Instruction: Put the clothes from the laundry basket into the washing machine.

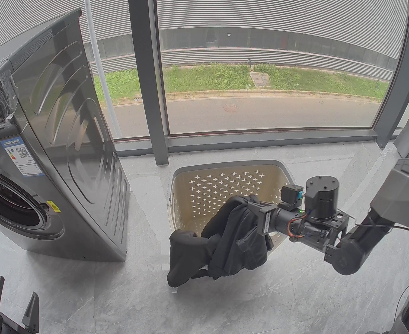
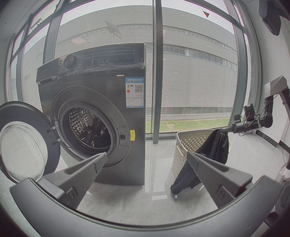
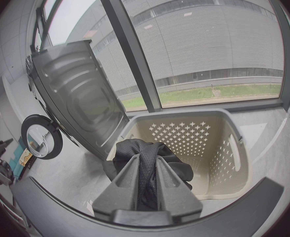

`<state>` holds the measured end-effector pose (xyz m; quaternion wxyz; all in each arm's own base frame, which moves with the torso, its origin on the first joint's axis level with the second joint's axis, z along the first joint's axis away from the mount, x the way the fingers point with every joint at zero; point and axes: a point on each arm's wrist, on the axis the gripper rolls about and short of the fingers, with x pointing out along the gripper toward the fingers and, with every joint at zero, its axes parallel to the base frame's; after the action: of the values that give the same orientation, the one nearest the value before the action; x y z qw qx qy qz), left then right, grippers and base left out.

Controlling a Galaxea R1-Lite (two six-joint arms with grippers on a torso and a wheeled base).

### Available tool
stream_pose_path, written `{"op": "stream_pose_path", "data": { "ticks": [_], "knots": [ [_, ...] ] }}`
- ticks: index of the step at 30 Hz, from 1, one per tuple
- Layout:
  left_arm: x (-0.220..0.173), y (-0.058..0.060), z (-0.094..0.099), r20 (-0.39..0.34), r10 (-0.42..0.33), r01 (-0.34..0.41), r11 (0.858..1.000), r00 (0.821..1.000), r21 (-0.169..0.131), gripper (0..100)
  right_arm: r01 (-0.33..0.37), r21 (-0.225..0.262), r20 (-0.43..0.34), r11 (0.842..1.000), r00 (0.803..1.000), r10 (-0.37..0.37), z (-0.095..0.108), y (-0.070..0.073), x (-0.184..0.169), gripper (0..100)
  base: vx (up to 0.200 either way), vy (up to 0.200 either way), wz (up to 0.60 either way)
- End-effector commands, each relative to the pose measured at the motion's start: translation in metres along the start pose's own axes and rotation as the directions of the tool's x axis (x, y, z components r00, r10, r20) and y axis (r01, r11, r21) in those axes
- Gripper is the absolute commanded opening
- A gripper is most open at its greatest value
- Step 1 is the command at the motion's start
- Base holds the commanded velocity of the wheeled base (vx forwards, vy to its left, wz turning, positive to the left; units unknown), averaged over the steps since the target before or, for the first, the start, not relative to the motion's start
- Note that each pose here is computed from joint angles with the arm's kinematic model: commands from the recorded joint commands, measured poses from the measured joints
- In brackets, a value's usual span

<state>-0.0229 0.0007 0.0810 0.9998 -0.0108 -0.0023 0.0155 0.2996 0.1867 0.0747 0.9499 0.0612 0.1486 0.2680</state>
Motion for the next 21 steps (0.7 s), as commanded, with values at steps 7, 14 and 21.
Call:
{"op": "stream_pose_path", "data": {
  "ticks": [7, 14, 21],
  "knots": [
    [0.0, 0.0, -0.005, -0.003, 0.001, -0.001, 1.0, 1.0, 0.009, 100, 0.028, -0.008, 0.276, 1.0, 0.961, -0.025, 0.071, -0.007, -0.095, 0, 0.0, 0.0, 0.0],
    [0.0, 0.0, -0.005, -0.003, -0.002, 0.002, 1.0, 1.0, 0.014, 100, 0.017, -0.025, 0.36, 1.0, 0.933, -0.007, 0.083, -0.003, -0.139, 0, 0.0, 0.0, 0.0],
    [0.0, 0.0, -0.005, -0.004, -0.006, 0.006, 1.0, 1.0, 0.014, 100, -0.003, -0.067, 0.386, 0.998, 0.922, 0.028, 0.089, 0.003, -0.155, 0, 0.0, 0.0, 0.0]
  ]
}}
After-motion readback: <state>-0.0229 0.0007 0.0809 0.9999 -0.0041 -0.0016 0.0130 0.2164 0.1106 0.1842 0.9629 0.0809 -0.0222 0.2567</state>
